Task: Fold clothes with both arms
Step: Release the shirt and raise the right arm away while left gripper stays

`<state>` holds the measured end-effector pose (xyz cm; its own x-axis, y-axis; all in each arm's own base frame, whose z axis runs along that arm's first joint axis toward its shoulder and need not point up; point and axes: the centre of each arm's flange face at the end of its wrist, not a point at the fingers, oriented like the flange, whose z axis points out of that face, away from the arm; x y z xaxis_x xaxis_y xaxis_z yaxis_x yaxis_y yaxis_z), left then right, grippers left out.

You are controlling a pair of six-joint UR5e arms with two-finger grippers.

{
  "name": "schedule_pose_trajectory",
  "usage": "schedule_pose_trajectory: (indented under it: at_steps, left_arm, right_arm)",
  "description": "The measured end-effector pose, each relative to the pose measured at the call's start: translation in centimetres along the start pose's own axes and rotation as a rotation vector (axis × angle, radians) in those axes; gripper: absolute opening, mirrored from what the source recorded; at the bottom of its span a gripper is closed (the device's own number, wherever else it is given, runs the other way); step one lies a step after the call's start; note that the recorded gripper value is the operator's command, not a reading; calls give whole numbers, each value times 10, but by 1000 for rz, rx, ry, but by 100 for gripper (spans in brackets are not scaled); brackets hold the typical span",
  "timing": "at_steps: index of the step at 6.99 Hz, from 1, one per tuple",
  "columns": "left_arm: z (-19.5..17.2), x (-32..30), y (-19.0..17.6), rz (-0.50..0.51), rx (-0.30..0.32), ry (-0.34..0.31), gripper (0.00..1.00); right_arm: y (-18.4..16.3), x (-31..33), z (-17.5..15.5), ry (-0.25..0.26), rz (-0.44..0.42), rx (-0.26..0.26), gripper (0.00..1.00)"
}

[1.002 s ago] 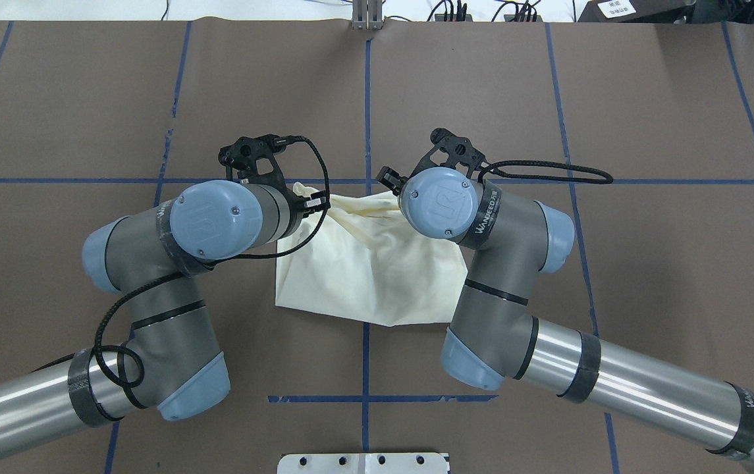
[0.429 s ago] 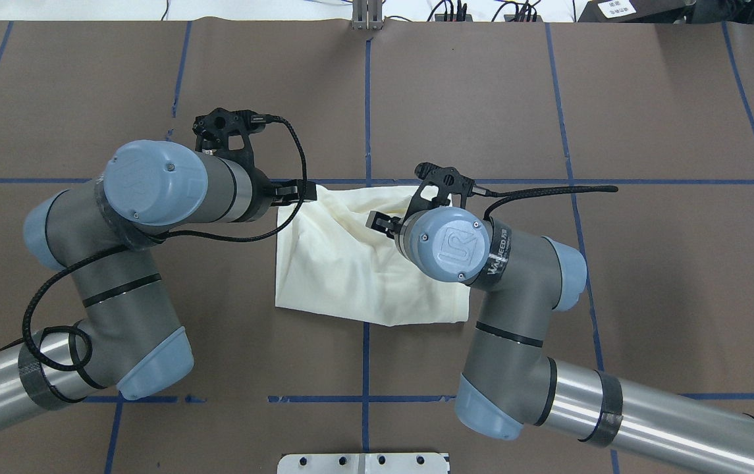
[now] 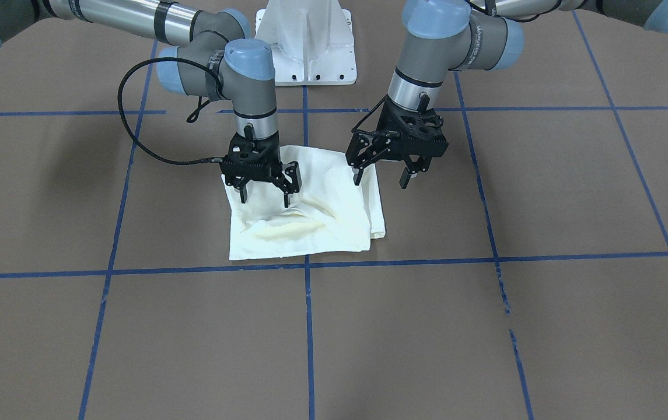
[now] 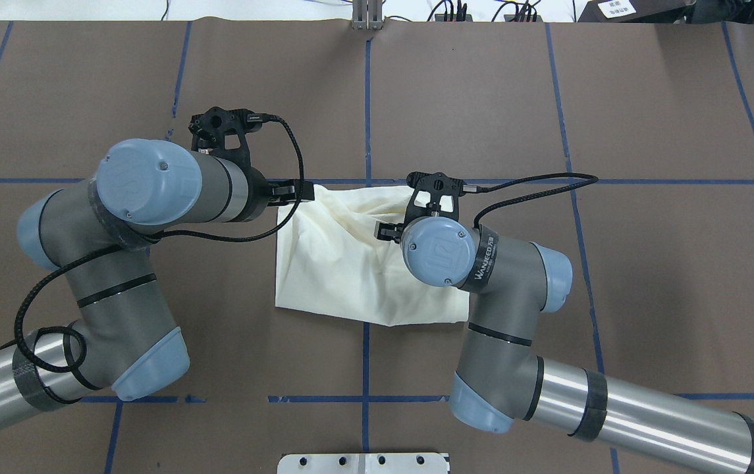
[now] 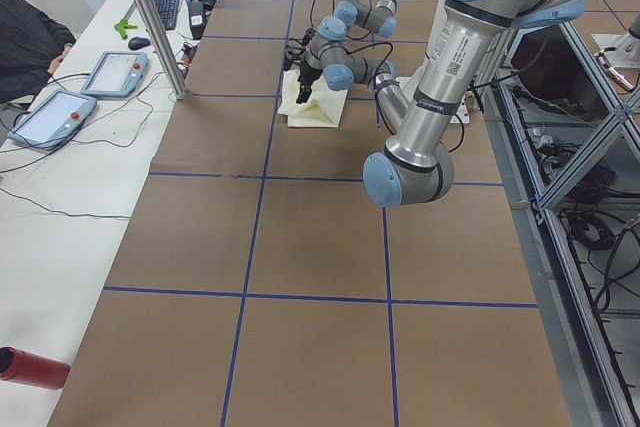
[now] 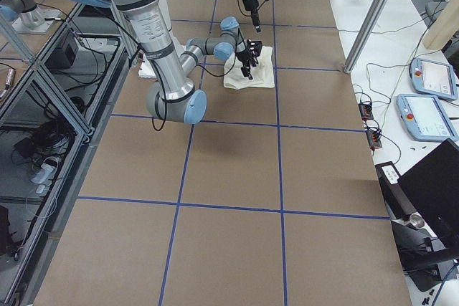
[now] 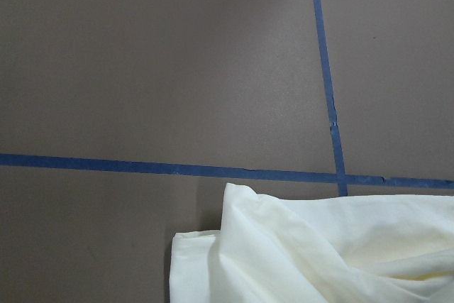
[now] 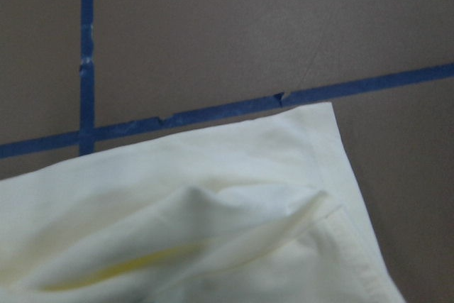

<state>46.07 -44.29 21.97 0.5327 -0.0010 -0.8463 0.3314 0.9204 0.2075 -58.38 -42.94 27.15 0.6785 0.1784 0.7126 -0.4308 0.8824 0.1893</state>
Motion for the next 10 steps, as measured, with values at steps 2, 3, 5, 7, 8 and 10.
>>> schedule_pose_trajectory:
  at_steps: [2,3,5,7,8,10]
  left_arm:
    - [-1,1,1,-2,-1,4,100]
    - [-2,1,1,-3,-1,5,100]
    - [-1,2,4,-3,-4,9,100]
    - [4,-1,17,-9,-2,75,100]
    - [11,-11,33,-27,-8,122,84]
    - [34,-18,65,-64,-27,169,45]
  right_arm:
    - [-57,13,35,86,16,46,100]
    - [-95,26,53,138,51,68,100]
    - [-166,55,53,149,135,18,100]
    - [-190,52,14,61,143,-35,100]
    - [-192,50,3,36,139,-39,100]
    - [-192,49,-2,25,137,-41,100]
